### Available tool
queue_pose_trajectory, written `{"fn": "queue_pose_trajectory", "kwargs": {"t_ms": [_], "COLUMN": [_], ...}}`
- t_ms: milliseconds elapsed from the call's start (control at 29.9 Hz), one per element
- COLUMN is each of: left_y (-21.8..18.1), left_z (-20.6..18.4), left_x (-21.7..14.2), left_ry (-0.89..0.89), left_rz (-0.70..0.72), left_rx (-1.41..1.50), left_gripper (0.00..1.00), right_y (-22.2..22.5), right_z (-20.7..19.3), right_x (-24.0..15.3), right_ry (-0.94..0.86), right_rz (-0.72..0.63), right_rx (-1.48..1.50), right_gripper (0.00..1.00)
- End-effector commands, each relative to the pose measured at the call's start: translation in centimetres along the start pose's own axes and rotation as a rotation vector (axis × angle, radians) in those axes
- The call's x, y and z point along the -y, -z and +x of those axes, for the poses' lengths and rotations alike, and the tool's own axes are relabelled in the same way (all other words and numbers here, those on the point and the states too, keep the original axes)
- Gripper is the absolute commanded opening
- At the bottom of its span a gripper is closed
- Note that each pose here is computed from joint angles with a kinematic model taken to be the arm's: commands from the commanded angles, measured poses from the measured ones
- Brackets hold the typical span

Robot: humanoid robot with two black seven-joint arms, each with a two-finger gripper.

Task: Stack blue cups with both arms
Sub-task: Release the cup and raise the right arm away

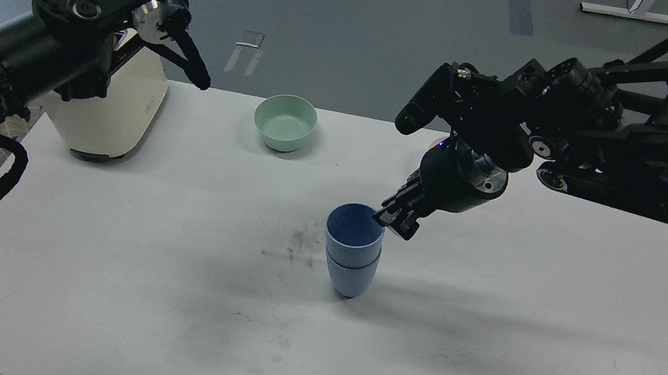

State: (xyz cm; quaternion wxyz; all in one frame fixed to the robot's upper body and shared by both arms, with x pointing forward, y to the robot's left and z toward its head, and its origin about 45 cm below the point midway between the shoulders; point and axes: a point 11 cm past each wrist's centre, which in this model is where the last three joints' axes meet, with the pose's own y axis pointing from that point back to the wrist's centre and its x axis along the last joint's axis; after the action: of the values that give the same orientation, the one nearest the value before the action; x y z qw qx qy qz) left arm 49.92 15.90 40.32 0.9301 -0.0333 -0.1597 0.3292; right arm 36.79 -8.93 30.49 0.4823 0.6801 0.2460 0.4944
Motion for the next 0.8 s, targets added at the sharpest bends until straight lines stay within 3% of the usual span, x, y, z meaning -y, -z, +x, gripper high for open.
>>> {"fn": "queue_pose_trajectory", "kwargs": {"t_ms": [0, 134, 334, 434, 468, 601, 768], "left_y": [0.0, 0.1, 0.3, 0.4, 0.5, 2.1, 4.3], "left_z": [0.0, 0.0, 0.0, 0.1, 0.1, 1.0, 1.4], "left_x": [0.0, 0.0, -0.1, -0.2, -0.2, -1.3, -2.5], "left_ry": [0.001, -0.001, -0.001, -0.005, -0.006, -0.048, -0.101], "left_rz": [0.001, 0.002, 0.008, 0.011, 0.013, 0.045, 0.053], "left_rx": [0.0, 0.0, 0.002, 0.003, 0.003, -0.013, -0.057], "left_gripper": [0.95, 0.95, 0.95, 0.95, 0.95, 0.95, 0.97], "right_y": [-0.6, -2.5, -7.5, -10.5, -11.9, -15.2, -17.4], "right_z": [0.2, 1.4, 2.2, 0.6, -0.7, -5.4, -8.9], "right_x": [-0.3, -2.5, -10.9, -14.8, -16.1, -17.6, -15.1], "right_ry": [-0.012, -0.094, -0.345, -0.456, -0.505, -0.681, -0.983], "right_rz": [-0.013, -0.047, -0.13, -0.185, -0.203, -0.147, 0.06], "right_rx": [0.01, 0.093, 0.283, 0.387, 0.45, 0.717, 1.055], "right_gripper": [0.5, 0.56, 0.68, 0.96, 1.0, 1.0, 1.0]}}
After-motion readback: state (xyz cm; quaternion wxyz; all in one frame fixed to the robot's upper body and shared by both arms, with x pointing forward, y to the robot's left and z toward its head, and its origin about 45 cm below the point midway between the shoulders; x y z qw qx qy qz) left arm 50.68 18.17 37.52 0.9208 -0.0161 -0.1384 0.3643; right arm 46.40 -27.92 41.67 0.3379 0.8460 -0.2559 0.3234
